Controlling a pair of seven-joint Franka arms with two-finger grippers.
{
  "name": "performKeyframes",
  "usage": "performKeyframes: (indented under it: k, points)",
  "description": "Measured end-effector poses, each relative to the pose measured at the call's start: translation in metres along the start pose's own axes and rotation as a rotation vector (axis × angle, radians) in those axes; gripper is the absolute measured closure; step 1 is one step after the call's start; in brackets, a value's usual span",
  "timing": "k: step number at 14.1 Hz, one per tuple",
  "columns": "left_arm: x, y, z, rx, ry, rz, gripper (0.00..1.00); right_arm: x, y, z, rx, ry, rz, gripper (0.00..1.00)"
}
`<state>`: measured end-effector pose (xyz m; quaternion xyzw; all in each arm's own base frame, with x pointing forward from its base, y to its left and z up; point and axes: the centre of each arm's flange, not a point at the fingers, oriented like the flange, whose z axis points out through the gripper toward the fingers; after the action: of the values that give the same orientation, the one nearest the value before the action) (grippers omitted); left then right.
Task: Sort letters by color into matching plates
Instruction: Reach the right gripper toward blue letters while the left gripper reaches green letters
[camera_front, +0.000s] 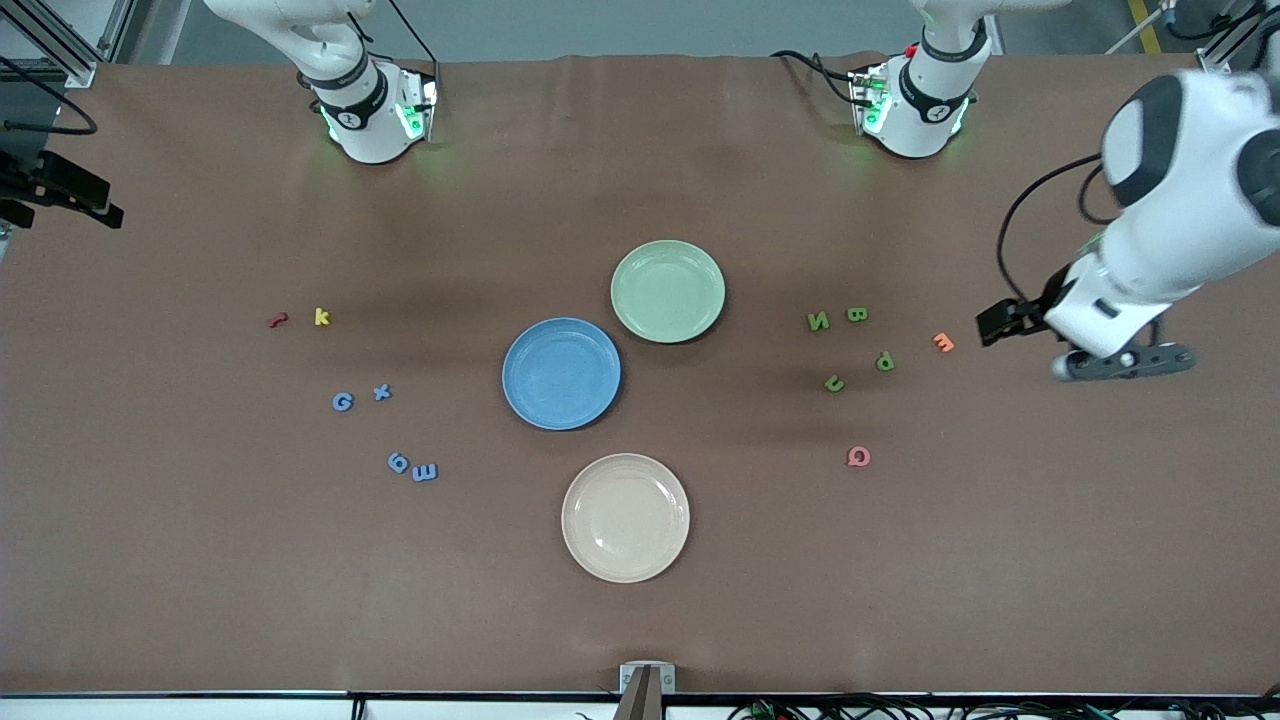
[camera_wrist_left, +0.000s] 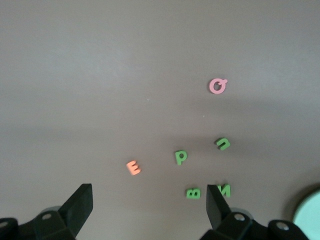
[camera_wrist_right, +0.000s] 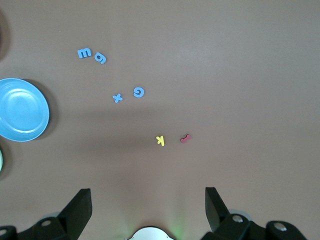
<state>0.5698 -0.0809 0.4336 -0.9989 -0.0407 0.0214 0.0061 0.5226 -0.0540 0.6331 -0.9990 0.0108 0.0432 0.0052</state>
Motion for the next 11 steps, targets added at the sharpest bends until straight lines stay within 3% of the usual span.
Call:
performKeyframes:
  k: [4,8,11]
  points:
    - [-0.012,0.014,0.078,0.005,-0.053,-0.054,0.02,0.054,0.009,0.068,-0.008,-0.053,0.007,0.0]
    - [-0.02,0.014,0.118,0.004,-0.062,-0.124,0.13,0.094,0.014,0.126,0.01,-0.046,0.017,0.0]
    - [-0.027,0.028,0.146,0.004,-0.071,-0.187,0.15,0.112,0.023,0.185,0.047,-0.004,0.05,0.0]
